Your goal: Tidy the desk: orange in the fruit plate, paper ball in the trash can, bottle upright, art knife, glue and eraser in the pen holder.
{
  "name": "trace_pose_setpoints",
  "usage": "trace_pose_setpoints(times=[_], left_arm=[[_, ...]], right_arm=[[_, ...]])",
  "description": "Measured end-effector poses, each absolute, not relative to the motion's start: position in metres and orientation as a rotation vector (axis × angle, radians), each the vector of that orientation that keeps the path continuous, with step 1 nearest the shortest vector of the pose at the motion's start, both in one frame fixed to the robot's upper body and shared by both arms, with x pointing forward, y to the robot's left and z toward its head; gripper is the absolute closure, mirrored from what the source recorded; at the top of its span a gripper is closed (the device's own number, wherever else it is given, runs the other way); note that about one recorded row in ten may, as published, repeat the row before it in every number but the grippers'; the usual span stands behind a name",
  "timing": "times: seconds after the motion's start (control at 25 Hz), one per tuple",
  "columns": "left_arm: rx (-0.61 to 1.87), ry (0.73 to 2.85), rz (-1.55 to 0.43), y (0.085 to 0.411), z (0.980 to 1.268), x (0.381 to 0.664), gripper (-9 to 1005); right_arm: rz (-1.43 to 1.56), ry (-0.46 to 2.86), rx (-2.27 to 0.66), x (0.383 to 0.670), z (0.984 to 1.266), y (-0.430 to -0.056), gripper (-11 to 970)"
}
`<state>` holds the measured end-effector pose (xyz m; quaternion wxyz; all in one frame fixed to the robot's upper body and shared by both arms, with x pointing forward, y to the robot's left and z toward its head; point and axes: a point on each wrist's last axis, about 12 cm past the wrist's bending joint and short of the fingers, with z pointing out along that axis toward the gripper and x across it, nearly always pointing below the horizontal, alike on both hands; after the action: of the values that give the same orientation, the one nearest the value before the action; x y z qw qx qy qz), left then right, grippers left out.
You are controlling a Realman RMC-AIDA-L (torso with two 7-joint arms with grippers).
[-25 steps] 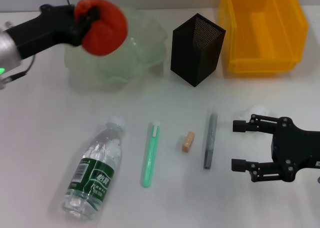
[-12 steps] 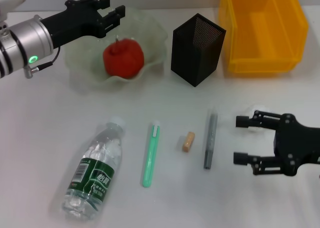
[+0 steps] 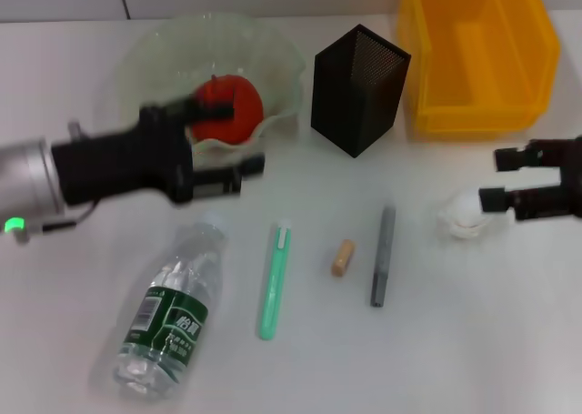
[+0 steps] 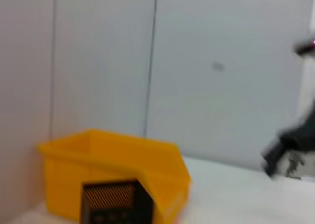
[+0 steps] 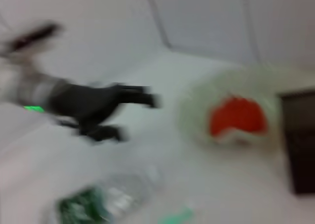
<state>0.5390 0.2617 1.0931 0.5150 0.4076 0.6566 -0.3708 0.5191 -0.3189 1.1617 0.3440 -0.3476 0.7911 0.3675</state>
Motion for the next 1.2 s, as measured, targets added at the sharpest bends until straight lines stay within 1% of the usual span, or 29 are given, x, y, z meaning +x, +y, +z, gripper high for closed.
trace_pose_setpoints(times=[0.04, 0.08, 0.12, 0.16, 0.24, 0.36, 0.48, 0.52, 0.88, 1.12, 1.2], left_arm=[[0.979, 1.578, -0.891, 0.262, 1.093, 0.539, 237], [0.989, 1.598, -0.9, 0.264, 1.086, 0.53, 211], [0.989, 1.598, -0.9, 0.264, 1.086, 0.53, 203], [0.984, 1.612, -0.904, 0.272, 1.075, 0.512, 195], [0.978, 1.612, -0.907, 0.274, 1.072, 0.507, 178], [0.966, 1.612, -0.917, 0.277, 1.07, 0.501, 154], [0.97, 1.611, -0.929, 0.276, 1.069, 0.499, 154], [0.97, 1.612, -0.932, 0.276, 1.068, 0.498, 154], [0.97, 1.612, -0.931, 0.274, 1.063, 0.497, 155], [0.967, 1.609, -0.922, 0.275, 1.063, 0.497, 155], [0.967, 1.609, -0.922, 0.275, 1.063, 0.497, 155]], right_arm=[[0.9, 2.134, -0.9, 0.524, 1.173, -0.316, 145], [0.809, 2.227, -0.907, 0.53, 1.186, -0.31, 145], [0.742, 2.286, -0.919, 0.534, 1.191, -0.305, 145], [0.667, 2.345, -0.93, 0.538, 1.196, -0.298, 145], [0.508, 2.462, -0.933, 0.55, 1.198, -0.281, 145], [0.369, 2.574, -0.96, 0.564, 1.187, -0.256, 146], [0.291, 2.635, -1.01, 0.576, 1.169, -0.233, 146], [0.291, 2.635, -1.01, 0.576, 1.169, -0.233, 147], [0.284, 2.684, -1.036, 0.59, 1.137, -0.213, 148], [0.293, 2.712, -1.056, 0.592, 1.131, -0.209, 149], [0.289, 2.703, -1.054, 0.592, 1.133, -0.209, 215]])
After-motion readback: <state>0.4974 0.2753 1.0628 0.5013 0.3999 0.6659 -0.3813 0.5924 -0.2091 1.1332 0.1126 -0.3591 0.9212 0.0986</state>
